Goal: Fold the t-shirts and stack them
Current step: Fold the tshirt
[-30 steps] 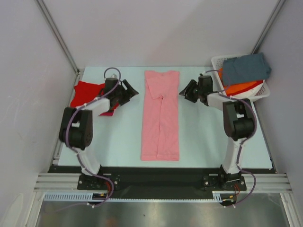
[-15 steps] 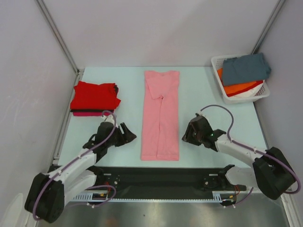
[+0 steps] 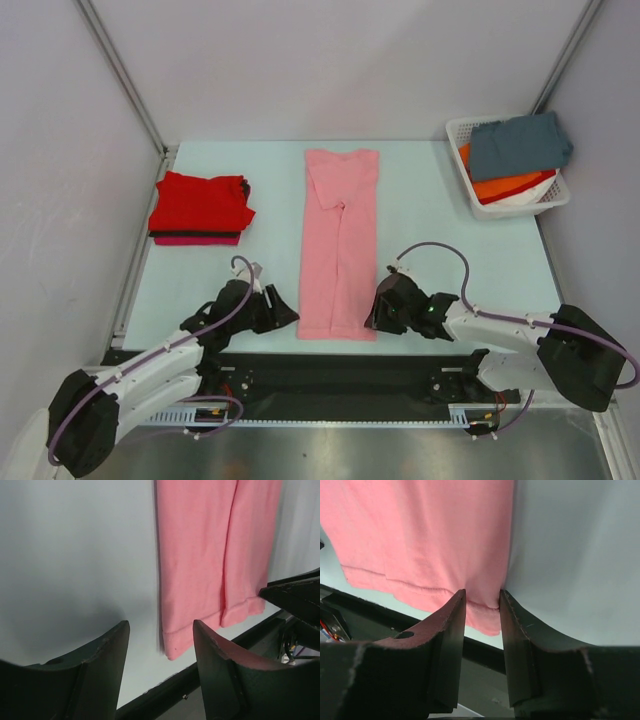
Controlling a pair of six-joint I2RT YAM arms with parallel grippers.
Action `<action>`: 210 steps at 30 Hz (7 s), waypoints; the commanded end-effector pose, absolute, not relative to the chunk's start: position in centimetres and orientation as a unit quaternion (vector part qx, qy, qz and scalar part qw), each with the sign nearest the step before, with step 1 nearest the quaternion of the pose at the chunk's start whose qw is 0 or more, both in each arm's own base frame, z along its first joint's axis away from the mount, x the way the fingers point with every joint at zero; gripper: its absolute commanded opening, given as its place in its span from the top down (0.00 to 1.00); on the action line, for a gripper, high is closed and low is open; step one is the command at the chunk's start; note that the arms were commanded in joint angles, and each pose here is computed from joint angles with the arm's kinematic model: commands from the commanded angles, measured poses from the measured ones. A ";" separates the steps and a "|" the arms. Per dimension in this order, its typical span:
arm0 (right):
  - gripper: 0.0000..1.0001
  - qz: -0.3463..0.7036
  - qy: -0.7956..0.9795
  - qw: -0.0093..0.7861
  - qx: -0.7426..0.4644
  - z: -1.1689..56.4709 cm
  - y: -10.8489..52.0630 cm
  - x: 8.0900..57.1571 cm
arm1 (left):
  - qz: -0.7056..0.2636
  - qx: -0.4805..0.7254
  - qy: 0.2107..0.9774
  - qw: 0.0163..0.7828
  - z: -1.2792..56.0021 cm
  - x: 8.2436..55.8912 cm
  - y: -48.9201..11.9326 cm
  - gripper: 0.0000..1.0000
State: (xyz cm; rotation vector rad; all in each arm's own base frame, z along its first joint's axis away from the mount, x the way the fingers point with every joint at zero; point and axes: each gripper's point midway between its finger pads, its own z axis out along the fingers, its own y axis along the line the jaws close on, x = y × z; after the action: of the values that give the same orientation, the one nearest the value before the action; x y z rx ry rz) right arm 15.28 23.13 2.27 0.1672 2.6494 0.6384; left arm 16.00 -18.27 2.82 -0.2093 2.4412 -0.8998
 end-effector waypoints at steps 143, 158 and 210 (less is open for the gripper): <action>1.00 0.285 0.931 0.212 0.082 1.8 21.1 32.3 | -0.294 -0.103 0.911 0.271 1.4 30.4 -20.8 0.53; 1.00 0.312 0.921 0.222 0.074 3.2 21.7 32.4 | -0.276 -0.093 0.913 0.287 2.0 31.0 -20.9 0.99; 1.00 0.353 0.882 0.283 0.132 13.9 19.4 51.6 | -0.353 -0.123 0.860 0.348 15.6 51.4 -20.0 0.99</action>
State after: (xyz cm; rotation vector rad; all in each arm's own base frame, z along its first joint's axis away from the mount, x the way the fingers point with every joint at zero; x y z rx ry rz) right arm 48.90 20.52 13.06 0.3064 2.4112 0.9522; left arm 49.01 -20.12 14.15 -0.3142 2.2760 -0.8681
